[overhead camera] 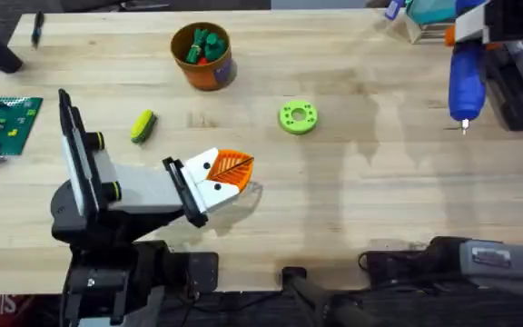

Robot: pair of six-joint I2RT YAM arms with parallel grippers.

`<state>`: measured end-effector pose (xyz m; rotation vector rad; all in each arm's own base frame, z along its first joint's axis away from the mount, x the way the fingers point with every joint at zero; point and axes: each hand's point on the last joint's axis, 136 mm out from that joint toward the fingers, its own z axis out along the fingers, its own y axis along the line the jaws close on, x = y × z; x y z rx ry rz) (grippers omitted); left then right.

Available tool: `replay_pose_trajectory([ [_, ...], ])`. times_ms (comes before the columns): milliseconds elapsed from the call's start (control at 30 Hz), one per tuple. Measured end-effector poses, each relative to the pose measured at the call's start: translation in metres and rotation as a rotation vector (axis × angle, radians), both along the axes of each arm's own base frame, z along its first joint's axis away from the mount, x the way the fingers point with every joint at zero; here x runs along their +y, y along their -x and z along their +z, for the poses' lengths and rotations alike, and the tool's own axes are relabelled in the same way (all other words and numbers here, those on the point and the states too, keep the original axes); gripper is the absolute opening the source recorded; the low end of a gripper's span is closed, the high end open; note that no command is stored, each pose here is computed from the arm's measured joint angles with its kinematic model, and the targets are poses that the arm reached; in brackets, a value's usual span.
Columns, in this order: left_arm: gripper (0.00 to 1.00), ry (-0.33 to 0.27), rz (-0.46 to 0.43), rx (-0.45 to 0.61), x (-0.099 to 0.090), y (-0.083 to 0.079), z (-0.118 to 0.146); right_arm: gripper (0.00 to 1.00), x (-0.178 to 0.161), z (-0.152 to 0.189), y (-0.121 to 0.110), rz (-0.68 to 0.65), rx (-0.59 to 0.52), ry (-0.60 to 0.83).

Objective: Pick up the gripper from the table and insert it into the empty holder that is missing its gripper. Then pick up a screw, insert it into the mounting hole, and use the screwdriver to tighten it. Finally, clean up the table by picking up the vegetable and placing it into the bucket.

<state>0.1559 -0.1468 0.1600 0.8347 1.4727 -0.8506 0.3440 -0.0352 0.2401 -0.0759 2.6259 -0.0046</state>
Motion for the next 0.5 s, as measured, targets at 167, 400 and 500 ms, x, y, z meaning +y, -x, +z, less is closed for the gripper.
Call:
replay_pose_trajectory([
  [167,0.008,0.000,0.000,0.000,0.000,0.000,0.000,0.028,0.025,0.027,0.033,0.029,-0.111,-0.012],
  [400,0.008,0.000,0.000,0.000,0.000,0.000,0.000,0.028,0.044,0.032,0.078,0.057,-0.255,-0.032],
  [500,0.008,0.000,0.000,0.000,0.000,0.000,0.000,0.028,0.046,0.026,0.098,0.045,-0.280,-0.044],
])
